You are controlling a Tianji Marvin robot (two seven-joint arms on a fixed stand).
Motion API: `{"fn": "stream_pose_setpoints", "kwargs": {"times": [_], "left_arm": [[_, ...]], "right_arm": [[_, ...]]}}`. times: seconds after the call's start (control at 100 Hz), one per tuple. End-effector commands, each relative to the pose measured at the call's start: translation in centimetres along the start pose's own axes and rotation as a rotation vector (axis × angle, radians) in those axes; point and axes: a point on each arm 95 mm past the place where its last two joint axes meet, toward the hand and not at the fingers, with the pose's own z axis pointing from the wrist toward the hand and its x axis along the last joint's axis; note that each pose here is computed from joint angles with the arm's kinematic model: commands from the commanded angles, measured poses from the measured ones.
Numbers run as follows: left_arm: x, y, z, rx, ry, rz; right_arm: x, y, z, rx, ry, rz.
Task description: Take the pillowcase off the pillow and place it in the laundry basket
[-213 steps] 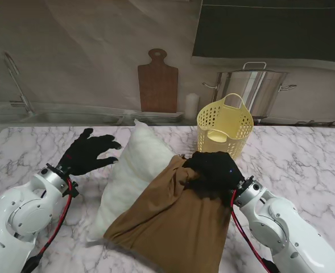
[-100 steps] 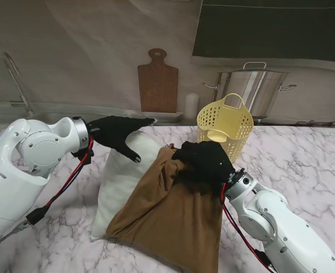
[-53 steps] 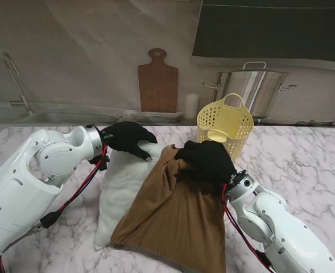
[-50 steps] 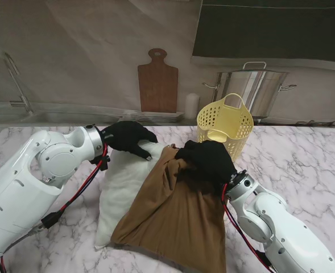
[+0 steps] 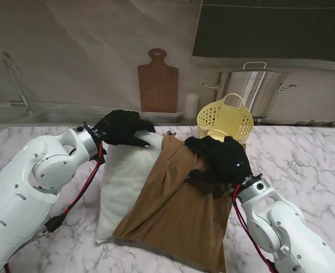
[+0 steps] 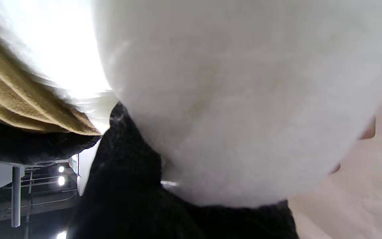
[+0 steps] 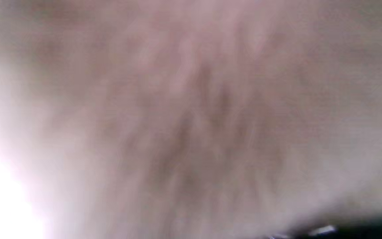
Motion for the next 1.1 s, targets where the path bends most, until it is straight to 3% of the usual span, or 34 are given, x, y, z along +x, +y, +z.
{"fn": "stream_pose_setpoints", "kwargs": {"times": [0.0,0.15,0.34,0.65,0.81,1.09], "left_arm": [[0.2,-0.9,0.0,0.021,0.010,0.014],[0.3,-1.0,-0.1,0.036,0.010,0.021],[0.4,-1.1,-0.4,0.066,0.016,0.043],[0.3,-2.1,-1.4,0.116,0.007,0.080],[-0.2,-2.3,-1.8,0.114,-0.016,0.101],[-1.4,-1.6,-2.4,0.092,-0.058,0.093]], "right_arm": [[0.0,-0.2,-0.6,0.002,-0.012,0.001],[-0.4,0.3,-1.5,0.033,-0.047,0.042],[-1.1,1.3,-2.5,-0.005,-0.095,0.065],[-2.6,2.3,-4.6,0.026,-0.205,0.071],[-3.2,2.6,-5.5,0.007,-0.237,0.013],[-3.8,2.9,-7.0,-0.030,-0.286,0.041]]}}
